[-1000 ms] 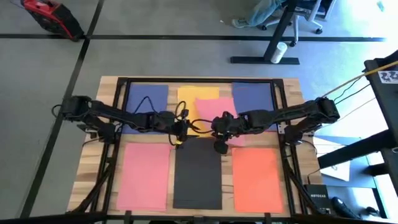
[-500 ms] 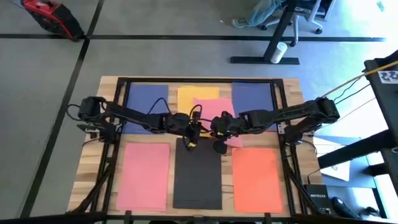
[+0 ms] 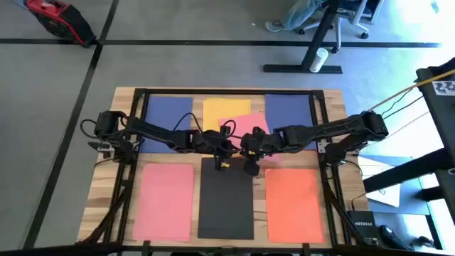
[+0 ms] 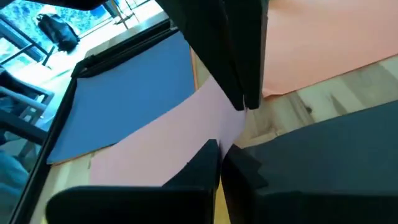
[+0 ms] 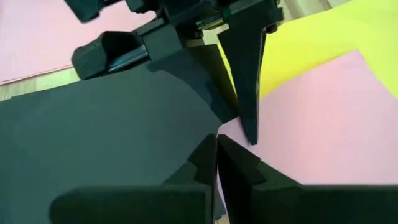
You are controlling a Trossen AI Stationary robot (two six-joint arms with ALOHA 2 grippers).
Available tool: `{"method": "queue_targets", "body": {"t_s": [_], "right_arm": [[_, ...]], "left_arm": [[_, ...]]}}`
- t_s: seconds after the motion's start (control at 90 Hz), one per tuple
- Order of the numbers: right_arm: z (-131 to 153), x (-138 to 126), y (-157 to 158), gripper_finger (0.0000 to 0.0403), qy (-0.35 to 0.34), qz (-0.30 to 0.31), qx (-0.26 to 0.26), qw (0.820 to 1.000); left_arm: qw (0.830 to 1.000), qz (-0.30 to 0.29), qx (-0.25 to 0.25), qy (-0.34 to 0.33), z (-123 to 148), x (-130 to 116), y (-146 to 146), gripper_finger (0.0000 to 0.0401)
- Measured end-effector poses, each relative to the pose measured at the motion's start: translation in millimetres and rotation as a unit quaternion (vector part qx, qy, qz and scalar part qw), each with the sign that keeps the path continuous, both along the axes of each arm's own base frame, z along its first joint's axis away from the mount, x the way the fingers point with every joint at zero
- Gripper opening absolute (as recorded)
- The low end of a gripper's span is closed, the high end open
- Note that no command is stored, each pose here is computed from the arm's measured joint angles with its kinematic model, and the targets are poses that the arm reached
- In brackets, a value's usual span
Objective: Organize paper
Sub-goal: Stack the pink paper on top of the other pink paper
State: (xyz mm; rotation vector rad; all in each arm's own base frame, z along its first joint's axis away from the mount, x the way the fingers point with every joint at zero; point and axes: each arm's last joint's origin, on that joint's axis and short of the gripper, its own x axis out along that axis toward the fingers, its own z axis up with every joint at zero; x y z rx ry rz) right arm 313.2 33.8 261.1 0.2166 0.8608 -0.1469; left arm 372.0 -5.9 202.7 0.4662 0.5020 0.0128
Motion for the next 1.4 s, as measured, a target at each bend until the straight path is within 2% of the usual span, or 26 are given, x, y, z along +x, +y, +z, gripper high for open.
{"method": "queue_targets", "body": {"t_s": [0.122,0.244,0.489,0.611,0.889,1.133,1.4], "right_arm": [[0.9,1.0,0.1,0.0015,-0.007,-0.001,0.000,1.000],[7.4,1.6,1.2,0.0048,-0.004,0.013,0.009,1.000],[30.5,-0.2,1.5,0.0095,0.017,0.021,0.013,1.000],[36.5,-2.5,1.2,0.0099,0.031,0.025,0.007,0.999],[38.6,-5.4,0.9,0.0099,0.049,0.028,0.003,0.998],[38.5,-5.5,0.8,0.0099,0.049,0.029,0.002,0.998],[38.6,-5.5,0.7,0.0099,0.049,0.028,0.002,0.998]], "left_arm": [[1.000,-0.019,0.014,0.010,1.5,-2.6,-8.8,0.0000],[0.998,-0.032,0.039,0.041,6.2,-11.1,-16.4,0.0000],[0.991,-0.036,0.043,0.121,22.3,-42.7,-35.0,0.0000],[0.987,-0.037,0.043,0.153,34.0,-64.0,-47.8,0.0000],[0.977,-0.041,-0.007,0.211,59.5,-122.0,-82.5,0.0000],[0.961,-0.045,-0.021,0.272,58.4,-163.2,-117.7,0.0000],[0.949,-0.024,-0.069,0.308,54.2,-200.9,-152.1,0.0000]]}}
